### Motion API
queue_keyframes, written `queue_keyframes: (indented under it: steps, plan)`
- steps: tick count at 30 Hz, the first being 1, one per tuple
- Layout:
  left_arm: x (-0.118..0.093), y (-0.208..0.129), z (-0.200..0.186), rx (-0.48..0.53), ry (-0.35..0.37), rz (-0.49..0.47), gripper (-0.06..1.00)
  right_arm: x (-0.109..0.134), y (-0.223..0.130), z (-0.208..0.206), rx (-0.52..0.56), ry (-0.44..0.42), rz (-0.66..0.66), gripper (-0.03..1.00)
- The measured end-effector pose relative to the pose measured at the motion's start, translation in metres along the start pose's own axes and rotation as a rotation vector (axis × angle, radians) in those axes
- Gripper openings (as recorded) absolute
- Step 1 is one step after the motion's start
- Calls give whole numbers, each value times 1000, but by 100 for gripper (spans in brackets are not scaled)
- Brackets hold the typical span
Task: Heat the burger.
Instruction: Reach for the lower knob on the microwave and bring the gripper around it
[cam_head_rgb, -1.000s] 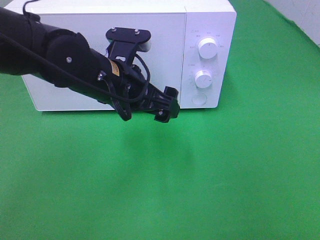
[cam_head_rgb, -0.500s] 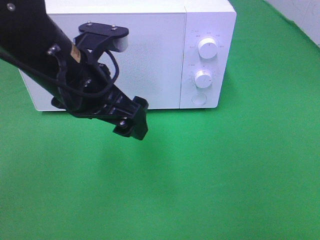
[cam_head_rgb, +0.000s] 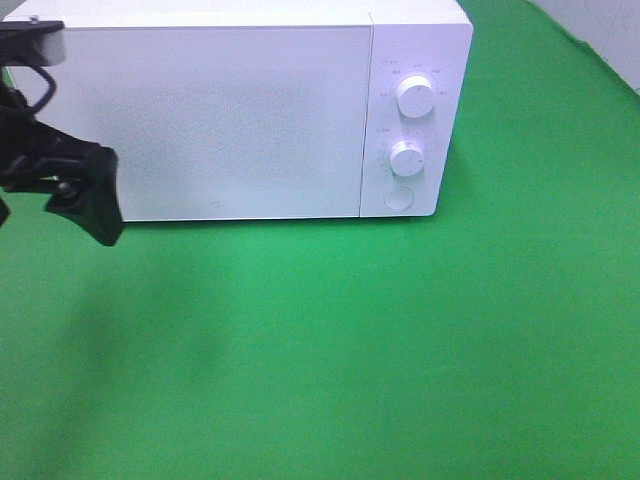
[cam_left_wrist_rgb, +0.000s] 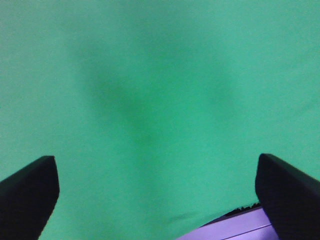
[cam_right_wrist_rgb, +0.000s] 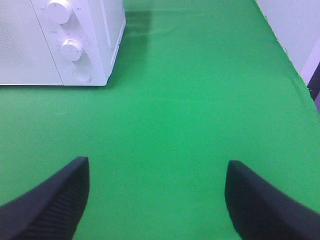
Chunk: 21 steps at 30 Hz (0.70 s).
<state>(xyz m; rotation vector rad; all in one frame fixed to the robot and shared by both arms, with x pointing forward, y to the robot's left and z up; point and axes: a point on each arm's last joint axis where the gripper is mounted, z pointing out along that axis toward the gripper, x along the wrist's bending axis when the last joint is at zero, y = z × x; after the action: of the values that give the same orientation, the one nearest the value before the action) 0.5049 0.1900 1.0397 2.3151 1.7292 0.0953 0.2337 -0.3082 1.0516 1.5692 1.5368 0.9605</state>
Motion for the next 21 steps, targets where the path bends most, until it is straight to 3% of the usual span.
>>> queue_keyframes:
  steps: [4, 7, 11, 14, 21]
  plan:
    - [38, -13, -24, 22, 38, -93, 99, 0, 0, 0, 0, 0, 0, 73]
    - [44, -16, -29, 18, 44, -113, 99, 0, 0, 0, 0, 0, 0, 73]
    - [69, -33, -56, -14, 70, -204, 99, 0, 0, 0, 0, 0, 0, 73]
    - [72, -38, -60, -23, 75, -215, 99, 0, 0, 0, 0, 0, 0, 73]
    - [82, -87, -65, -36, 101, -291, 99, 0, 0, 0, 0, 0, 0, 73]
